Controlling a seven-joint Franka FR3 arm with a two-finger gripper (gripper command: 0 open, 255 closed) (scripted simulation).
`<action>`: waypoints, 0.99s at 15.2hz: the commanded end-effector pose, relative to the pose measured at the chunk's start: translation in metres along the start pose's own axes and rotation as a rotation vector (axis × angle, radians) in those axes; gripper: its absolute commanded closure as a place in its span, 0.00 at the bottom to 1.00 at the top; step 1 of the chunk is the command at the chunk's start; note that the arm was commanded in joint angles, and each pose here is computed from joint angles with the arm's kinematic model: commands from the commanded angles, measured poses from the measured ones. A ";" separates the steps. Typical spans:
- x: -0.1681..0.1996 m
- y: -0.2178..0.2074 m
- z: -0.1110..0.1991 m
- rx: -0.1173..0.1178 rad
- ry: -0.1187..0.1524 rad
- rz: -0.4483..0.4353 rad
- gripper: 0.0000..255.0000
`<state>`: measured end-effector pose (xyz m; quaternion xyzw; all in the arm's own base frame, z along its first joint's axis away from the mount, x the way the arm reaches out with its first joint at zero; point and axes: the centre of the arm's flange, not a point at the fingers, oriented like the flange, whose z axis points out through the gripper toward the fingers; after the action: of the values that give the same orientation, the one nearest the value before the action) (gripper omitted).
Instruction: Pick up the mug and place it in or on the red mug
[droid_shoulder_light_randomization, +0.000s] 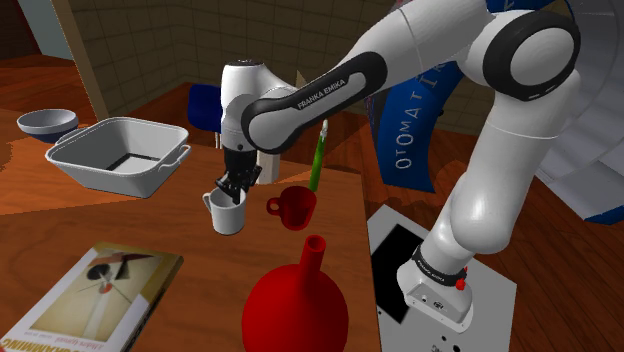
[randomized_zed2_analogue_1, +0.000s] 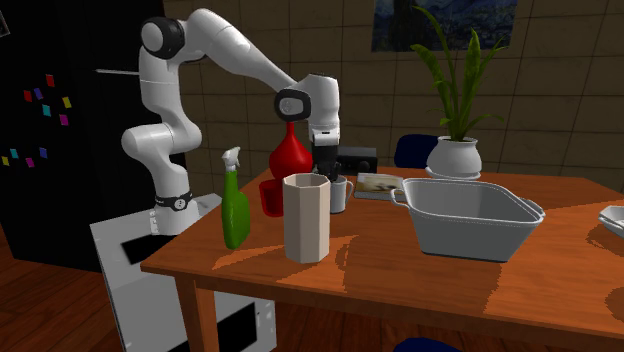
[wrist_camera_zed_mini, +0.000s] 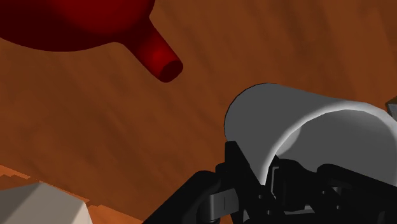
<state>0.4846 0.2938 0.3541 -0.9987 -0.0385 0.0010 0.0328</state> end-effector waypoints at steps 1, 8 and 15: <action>0.000 -0.001 -0.010 0.000 0.000 0.000 1.00; 0.000 -0.003 -0.047 0.000 0.000 0.000 1.00; 0.000 -0.005 -0.084 0.000 0.000 0.000 1.00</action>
<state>0.4844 0.2935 0.4324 -0.9987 -0.0386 0.0008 0.0328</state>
